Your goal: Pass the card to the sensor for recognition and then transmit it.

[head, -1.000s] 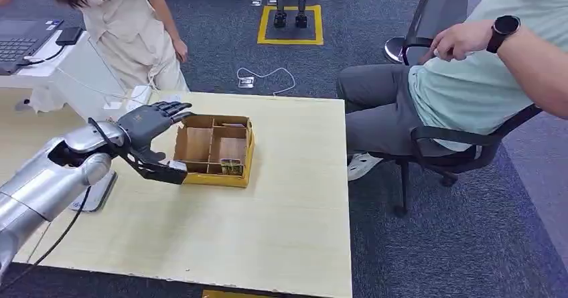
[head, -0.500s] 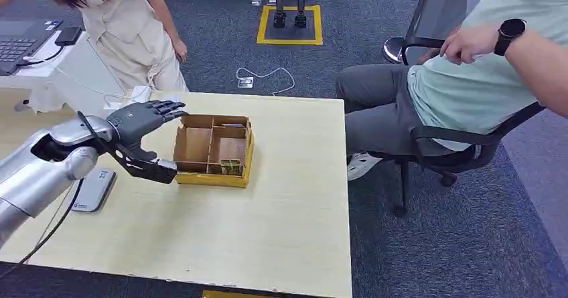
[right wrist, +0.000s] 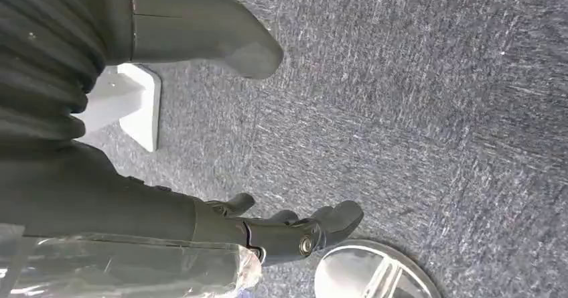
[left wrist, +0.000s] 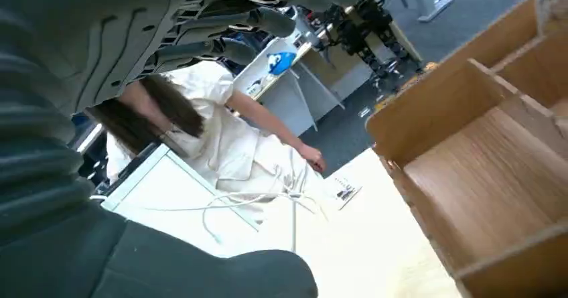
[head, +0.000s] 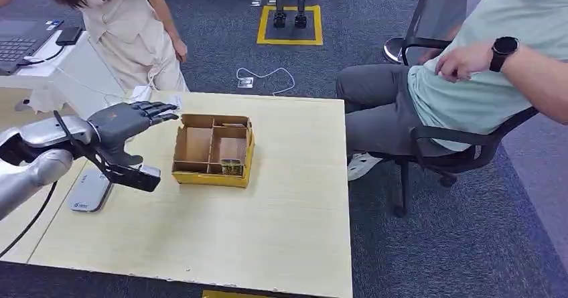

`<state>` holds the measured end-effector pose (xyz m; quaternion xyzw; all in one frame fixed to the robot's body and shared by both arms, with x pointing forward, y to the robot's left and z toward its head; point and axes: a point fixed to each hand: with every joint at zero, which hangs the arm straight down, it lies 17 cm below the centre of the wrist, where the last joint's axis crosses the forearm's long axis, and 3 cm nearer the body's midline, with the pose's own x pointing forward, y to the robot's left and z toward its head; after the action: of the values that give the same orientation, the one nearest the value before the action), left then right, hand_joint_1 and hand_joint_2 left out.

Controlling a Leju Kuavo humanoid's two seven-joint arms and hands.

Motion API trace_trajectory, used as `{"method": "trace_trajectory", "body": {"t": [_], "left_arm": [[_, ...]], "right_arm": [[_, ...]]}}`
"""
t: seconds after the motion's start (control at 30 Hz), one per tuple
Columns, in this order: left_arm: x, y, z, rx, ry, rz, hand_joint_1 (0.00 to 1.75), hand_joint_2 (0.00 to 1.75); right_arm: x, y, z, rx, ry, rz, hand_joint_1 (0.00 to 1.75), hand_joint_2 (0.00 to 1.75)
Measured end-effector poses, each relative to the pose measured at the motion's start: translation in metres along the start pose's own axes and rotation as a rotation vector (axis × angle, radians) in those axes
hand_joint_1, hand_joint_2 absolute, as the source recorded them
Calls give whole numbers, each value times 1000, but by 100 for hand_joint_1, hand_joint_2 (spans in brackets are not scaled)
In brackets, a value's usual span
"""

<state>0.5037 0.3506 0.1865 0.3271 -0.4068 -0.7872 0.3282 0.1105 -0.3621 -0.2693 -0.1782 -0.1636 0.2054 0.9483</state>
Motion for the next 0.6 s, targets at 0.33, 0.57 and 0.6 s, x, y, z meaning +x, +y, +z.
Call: {"method": "trace_trajectory", "body": {"t": [0.33,0.57,0.6], "left_arm": [[-1,-41,-2,3,58,-100,0,175],[28,-113,-26,-56,57,-138,0,175],[30,-119,-28,-64,57,-132,0,175]], "right_arm": [[-1,-1,0,-4,5,-8,0,175],[0,-1,0,-5,3,-2,0,175],[0,-1,0,-5,3,-1,0,175]]}}
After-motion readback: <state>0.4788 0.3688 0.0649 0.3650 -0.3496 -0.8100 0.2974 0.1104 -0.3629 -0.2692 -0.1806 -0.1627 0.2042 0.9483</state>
